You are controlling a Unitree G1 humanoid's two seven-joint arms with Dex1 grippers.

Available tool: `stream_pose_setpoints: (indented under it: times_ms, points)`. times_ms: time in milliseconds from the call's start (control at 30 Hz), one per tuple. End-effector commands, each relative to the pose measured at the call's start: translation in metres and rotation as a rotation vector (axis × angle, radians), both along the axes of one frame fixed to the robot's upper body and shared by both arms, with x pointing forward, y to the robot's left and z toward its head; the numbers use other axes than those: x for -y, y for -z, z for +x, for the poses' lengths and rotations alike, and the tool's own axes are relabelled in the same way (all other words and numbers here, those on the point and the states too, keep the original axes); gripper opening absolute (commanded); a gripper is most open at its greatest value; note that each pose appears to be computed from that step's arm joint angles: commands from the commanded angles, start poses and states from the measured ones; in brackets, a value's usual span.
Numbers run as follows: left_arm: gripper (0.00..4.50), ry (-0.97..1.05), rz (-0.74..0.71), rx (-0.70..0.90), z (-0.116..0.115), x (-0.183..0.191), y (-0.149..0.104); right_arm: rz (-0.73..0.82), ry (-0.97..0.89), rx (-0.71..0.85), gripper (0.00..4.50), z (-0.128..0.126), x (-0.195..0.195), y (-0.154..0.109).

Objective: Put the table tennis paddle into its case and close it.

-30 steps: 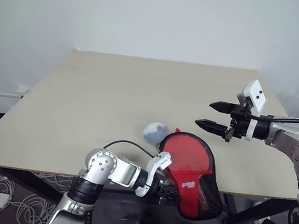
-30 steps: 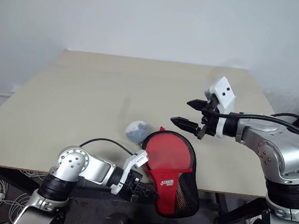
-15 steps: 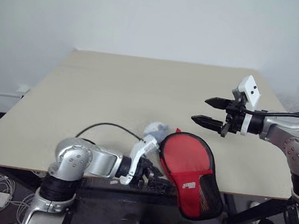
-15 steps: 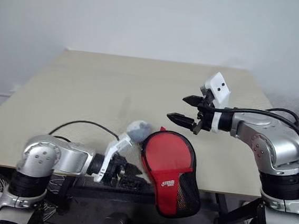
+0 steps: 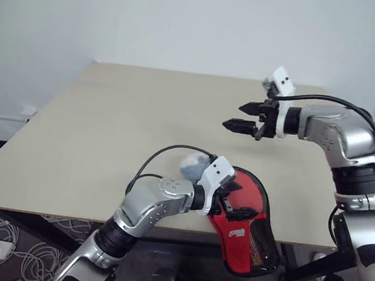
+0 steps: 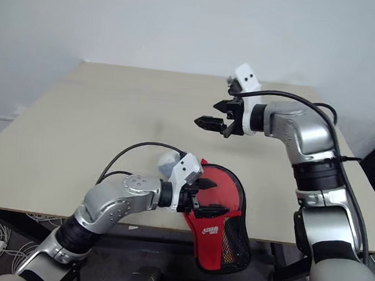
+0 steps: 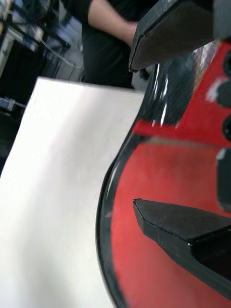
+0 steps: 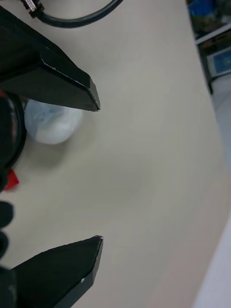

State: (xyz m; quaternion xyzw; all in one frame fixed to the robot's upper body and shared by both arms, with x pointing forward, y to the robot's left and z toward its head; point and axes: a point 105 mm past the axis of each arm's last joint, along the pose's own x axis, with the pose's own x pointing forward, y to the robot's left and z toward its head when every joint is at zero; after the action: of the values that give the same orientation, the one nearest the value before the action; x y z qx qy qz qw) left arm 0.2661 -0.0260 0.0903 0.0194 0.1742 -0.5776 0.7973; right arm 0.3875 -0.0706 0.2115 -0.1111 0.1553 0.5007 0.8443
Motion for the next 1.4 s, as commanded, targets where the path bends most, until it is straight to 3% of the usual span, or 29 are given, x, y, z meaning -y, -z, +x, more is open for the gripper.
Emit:
stream_pose_setpoints:
  times_ms: [33, 367, 833, 1200, 1400]
  points:
    - [3.57, 0.037, 0.036, 0.057, -0.002, 0.003, 0.017, -0.034, -0.081, 0.063, 4.50, 0.005, -0.019, -0.015]
    - [0.17, -0.034, 0.086, 0.136, 0.008, -0.007, 0.039, -0.166, -0.219, -0.084, 4.50, 0.003, -0.056, 0.022]
    - [0.17, -0.032, 0.138, 0.149, 0.006, -0.012, 0.054, -0.292, -0.348, -0.150, 4.50, -0.007, -0.088, 0.063]
    - [0.17, -0.036, 0.149, 0.136, 0.006, -0.014, 0.057, -0.331, -0.312, -0.155, 4.50, -0.004, -0.100, 0.086]
    - [0.13, -0.048, 0.156, 0.132, 0.008, -0.017, 0.058, -0.338, -0.291, -0.151, 3.38, -0.003, -0.102, 0.094]
